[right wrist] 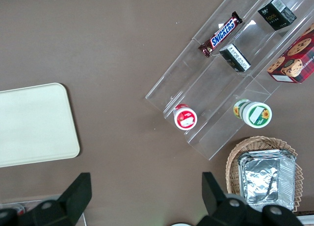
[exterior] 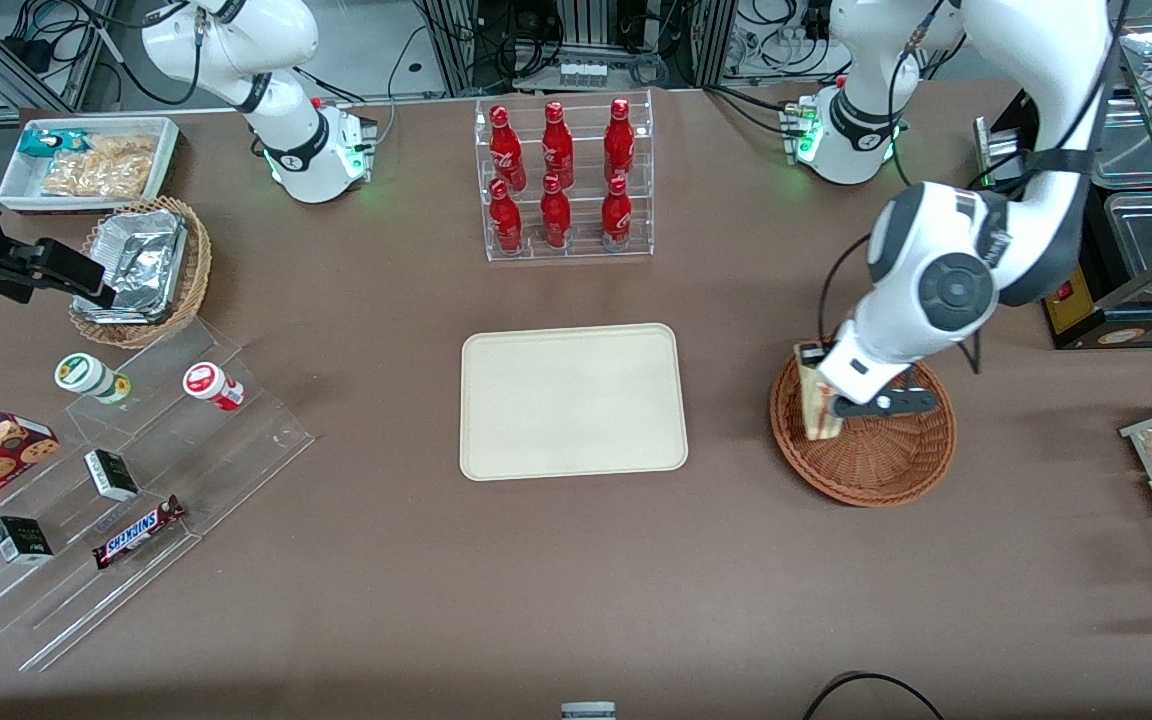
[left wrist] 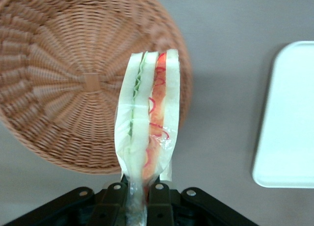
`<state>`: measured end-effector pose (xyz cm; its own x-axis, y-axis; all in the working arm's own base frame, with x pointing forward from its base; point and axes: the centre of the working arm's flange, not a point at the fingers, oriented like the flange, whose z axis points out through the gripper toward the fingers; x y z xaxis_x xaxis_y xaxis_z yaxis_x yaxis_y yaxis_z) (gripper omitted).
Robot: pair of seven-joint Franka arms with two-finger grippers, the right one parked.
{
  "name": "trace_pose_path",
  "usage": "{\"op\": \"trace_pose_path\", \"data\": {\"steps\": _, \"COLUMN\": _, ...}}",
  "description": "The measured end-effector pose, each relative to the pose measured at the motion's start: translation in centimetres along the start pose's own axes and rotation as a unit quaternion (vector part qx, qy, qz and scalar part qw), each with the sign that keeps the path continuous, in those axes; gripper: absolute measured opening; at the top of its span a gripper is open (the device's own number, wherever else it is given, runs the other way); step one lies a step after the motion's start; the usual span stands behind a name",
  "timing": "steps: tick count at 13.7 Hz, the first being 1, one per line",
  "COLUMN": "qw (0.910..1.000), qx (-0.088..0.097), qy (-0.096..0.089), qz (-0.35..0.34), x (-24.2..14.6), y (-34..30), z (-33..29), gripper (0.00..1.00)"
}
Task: Place sandwich from basket to tray
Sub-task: 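Carry the sandwich with the left gripper over the cream tray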
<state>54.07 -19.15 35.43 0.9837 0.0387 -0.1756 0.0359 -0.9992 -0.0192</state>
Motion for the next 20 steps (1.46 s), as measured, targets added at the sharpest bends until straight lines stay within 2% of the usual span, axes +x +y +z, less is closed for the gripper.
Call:
{"op": "trace_pose_path", "data": {"steps": 4, "qw": 0.9999, "qx": -0.014, "qy": -0.003, "qz": -0.009, "x": -1.1, "y": 7.8, "z": 0.3, "gripper": 0.14}}
{"op": "trace_pose_path", "data": {"steps": 5, "qw": 0.9998, "qx": -0.012, "qy": 0.001, "qz": -0.014, "x": -1.2, "y": 9.8, "z": 0.4, "gripper": 0.14}}
{"op": "trace_pose_path", "data": {"steps": 9, "qw": 0.9984, "qx": 0.007, "qy": 0.034, "qz": -0.044, "x": -2.2, "y": 18.7, "z": 1.4, "gripper": 0.14}}
{"op": "trace_pose_path", "data": {"steps": 11, "qw": 0.9977, "qx": -0.001, "qy": 0.037, "qz": -0.057, "x": -2.6, "y": 22.4, "z": 2.1, "gripper": 0.14}}
{"op": "trace_pose_path", "data": {"steps": 16, "qw": 0.9976, "qx": -0.023, "qy": 0.026, "qz": -0.059, "x": -2.7, "y": 27.9, "z": 3.9, "gripper": 0.14}}
{"op": "trace_pose_path", "data": {"steps": 20, "qw": 0.9983, "qx": -0.024, "qy": 0.011, "qz": -0.051, "x": -3.8, "y": 31.6, "z": 6.8, "gripper": 0.14}}
